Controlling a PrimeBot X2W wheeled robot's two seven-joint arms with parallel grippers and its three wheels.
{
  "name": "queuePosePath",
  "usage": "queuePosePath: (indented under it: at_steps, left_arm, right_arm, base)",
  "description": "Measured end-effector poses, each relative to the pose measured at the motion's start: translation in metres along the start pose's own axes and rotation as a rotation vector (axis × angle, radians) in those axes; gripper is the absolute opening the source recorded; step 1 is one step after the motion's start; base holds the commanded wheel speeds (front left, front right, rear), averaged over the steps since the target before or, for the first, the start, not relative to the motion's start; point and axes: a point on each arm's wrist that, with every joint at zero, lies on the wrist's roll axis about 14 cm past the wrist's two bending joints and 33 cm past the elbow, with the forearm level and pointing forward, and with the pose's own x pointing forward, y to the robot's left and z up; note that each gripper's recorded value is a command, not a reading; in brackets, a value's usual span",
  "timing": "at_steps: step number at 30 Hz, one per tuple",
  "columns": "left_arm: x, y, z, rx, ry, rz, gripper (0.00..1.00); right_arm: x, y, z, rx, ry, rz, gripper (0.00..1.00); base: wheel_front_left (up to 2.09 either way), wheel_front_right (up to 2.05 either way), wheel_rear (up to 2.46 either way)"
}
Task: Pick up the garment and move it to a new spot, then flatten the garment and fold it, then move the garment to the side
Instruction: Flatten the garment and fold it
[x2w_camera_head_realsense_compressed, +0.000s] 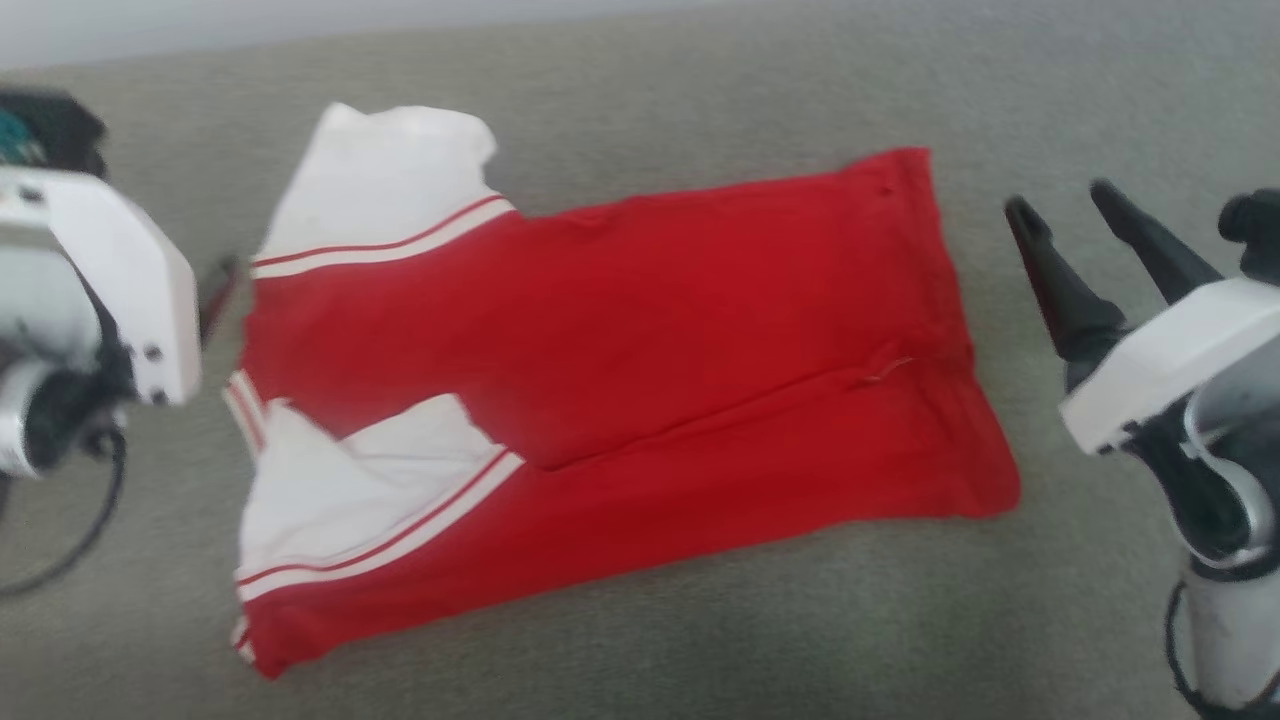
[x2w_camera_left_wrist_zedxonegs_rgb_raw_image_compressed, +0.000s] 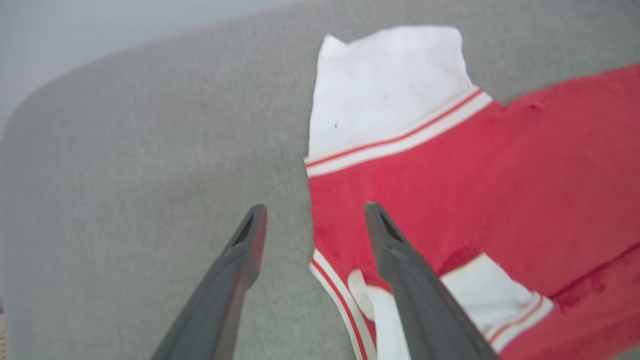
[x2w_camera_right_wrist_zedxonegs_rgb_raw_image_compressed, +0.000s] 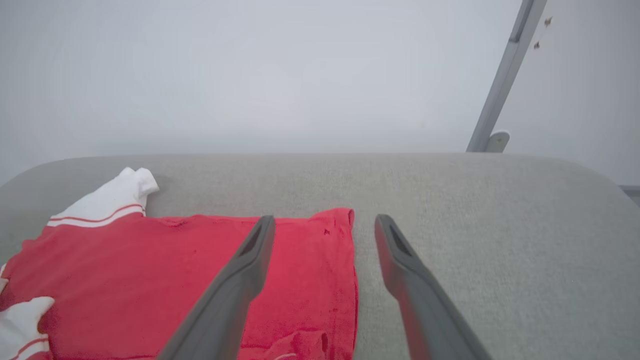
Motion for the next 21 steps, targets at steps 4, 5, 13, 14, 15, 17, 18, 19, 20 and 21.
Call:
queuePosePath:
  at_steps: [4, 5, 13, 14, 15, 17, 18, 19, 20, 21]
  left_arm:
    - [0.029, -0.010, 0.036, 0.039, -0.062, -0.031, 1.00]
    - [0.037, -0.011, 0.041, 0.051, -0.066, -0.036, 1.00]
    - [0.111, -0.019, 0.061, 0.054, -0.045, -0.065, 1.00]
    - [0.130, -0.020, 0.057, 0.033, -0.010, -0.066, 1.00]
    - [0.138, -0.019, 0.054, 0.029, 0.011, -0.062, 1.00]
    - [0.154, -0.019, 0.047, 0.007, 0.052, -0.059, 1.00]
    - [0.161, -0.020, 0.043, 0.001, 0.072, -0.061, 1.00]
    - [0.168, -0.020, 0.040, -0.008, 0.089, -0.061, 1.00]
    - [0.173, -0.021, 0.036, -0.013, 0.109, -0.060, 1.00]
    - [0.178, -0.020, 0.031, -0.017, 0.130, -0.060, 1.00]
  right_arm:
    - [0.000, 0.002, 0.010, -0.017, -0.103, 0.005, 1.00]
    - [0.000, 0.001, 0.010, -0.010, -0.118, 0.002, 1.00]
    - [0.011, -0.009, -0.015, 0.009, -0.121, -0.026, 1.00]
    - [0.014, -0.011, -0.022, 0.012, -0.109, -0.034, 1.00]
    - [0.015, -0.014, -0.028, 0.018, -0.097, -0.040, 1.00]
    - [0.018, -0.018, -0.034, 0.017, -0.083, -0.052, 1.00]
    - [0.019, -0.020, -0.036, 0.017, -0.080, -0.055, 1.00]
    - [0.021, -0.021, -0.038, 0.018, -0.077, -0.057, 1.00]
    - [0.022, -0.022, -0.040, 0.020, -0.073, -0.060, 1.00]
    - [0.023, -0.023, -0.043, 0.023, -0.062, -0.062, 1.00]
  base:
    - [0.00, 0.00, 0.00]
    - [0.00, 0.00, 0.00]
    - [0.00, 0.00, 0.00]
    - [0.00, 0.00, 0.00]
    - [0.00, 0.00, 0.00]
    - [0.00, 0.00, 0.00]
    - [0.00, 0.00, 0.00]
    - [0.00, 0.00, 0.00]
    - [0.00, 0.00, 0.00]
    - [0.00, 0.00, 0.00]
